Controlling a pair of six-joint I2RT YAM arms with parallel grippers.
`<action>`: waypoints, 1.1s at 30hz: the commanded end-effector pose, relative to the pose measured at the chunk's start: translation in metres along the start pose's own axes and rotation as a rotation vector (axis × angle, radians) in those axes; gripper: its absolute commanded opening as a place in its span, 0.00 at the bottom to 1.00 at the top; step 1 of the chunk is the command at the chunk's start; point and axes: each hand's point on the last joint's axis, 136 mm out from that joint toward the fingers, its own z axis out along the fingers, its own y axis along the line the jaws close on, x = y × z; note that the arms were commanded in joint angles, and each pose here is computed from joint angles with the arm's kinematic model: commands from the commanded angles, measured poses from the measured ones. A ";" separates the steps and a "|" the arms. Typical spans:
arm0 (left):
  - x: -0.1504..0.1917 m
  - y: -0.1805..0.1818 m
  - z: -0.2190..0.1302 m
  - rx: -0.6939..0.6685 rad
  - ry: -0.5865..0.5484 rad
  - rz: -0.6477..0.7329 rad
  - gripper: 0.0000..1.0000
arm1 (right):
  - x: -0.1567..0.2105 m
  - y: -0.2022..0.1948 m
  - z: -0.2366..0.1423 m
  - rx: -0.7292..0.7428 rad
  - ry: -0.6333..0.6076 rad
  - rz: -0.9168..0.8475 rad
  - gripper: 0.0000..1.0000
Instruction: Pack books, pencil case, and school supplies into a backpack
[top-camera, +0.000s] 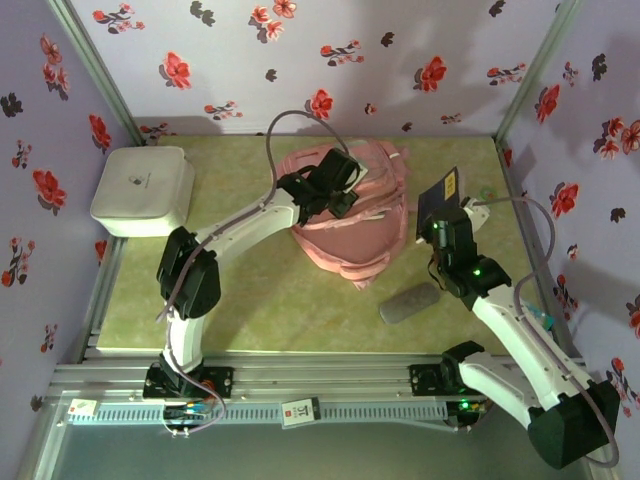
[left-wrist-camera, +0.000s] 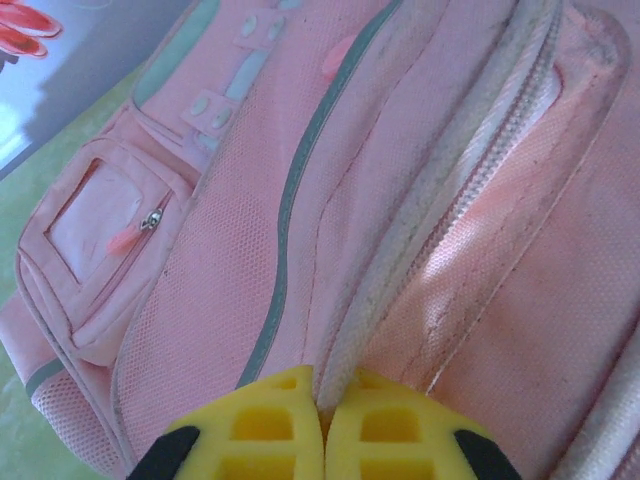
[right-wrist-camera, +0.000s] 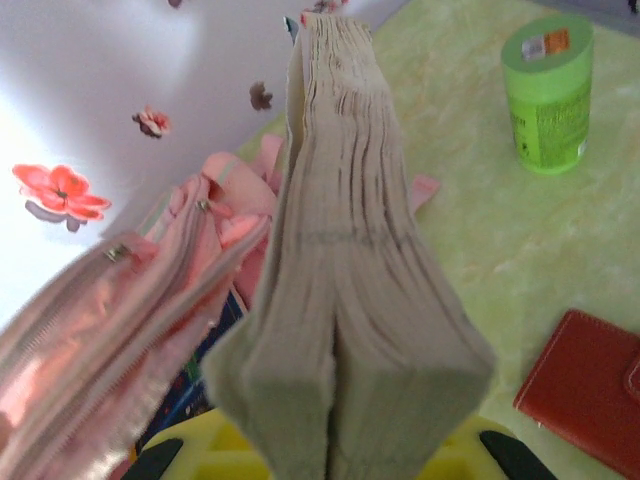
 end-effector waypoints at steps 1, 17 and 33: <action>-0.060 0.028 -0.039 -0.035 -0.183 -0.162 0.00 | 0.004 0.011 -0.006 -0.045 0.065 0.068 0.15; -0.088 0.039 -0.058 -0.010 -0.283 -0.246 0.00 | 0.050 0.079 0.014 -0.364 0.313 0.259 0.14; -0.082 0.038 -0.059 0.028 -0.240 -0.301 0.00 | 0.094 0.078 0.103 -0.299 0.320 0.401 0.13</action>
